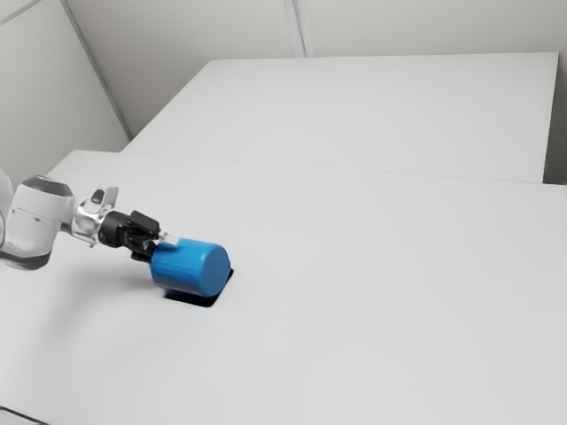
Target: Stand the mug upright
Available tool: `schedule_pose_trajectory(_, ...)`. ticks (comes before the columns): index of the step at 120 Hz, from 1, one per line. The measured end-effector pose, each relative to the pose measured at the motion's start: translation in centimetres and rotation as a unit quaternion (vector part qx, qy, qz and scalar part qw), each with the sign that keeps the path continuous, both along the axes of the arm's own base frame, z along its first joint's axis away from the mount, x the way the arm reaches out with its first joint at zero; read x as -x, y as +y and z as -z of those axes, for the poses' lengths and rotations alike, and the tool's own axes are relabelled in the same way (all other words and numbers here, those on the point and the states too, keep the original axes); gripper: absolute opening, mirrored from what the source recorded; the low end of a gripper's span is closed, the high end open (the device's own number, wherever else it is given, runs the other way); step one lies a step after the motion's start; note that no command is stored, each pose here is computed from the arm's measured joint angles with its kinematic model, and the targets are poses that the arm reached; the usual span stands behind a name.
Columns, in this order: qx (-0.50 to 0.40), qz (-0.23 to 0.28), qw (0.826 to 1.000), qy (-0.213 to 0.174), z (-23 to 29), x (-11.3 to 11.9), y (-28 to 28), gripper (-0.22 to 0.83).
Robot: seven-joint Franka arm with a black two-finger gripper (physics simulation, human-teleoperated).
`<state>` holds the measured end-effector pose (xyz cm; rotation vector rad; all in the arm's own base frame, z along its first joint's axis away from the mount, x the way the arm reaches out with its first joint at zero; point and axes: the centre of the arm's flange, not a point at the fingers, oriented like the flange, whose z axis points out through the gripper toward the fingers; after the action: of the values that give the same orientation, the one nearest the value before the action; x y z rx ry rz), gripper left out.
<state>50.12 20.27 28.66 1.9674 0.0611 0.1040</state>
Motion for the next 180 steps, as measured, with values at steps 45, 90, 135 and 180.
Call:
schedule_pose_trajectory(45, -0.027, 0.036, 0.992, -0.121, -6.9, -0.5, -1.9, -0.13)
schedule_pose_trajectory(90, -0.412, 0.257, 0.863, -0.142, -16.8, -6.1, -12.7, -0.17)
schedule_pose_trajectory(135, -0.559, 0.164, 0.805, -0.111, -13.8, -4.8, -13.8, -0.17)
schedule_pose_trajectory(180, -0.539, 0.082, 0.837, -0.046, -9.3, -3.3, -15.7, 0.13)
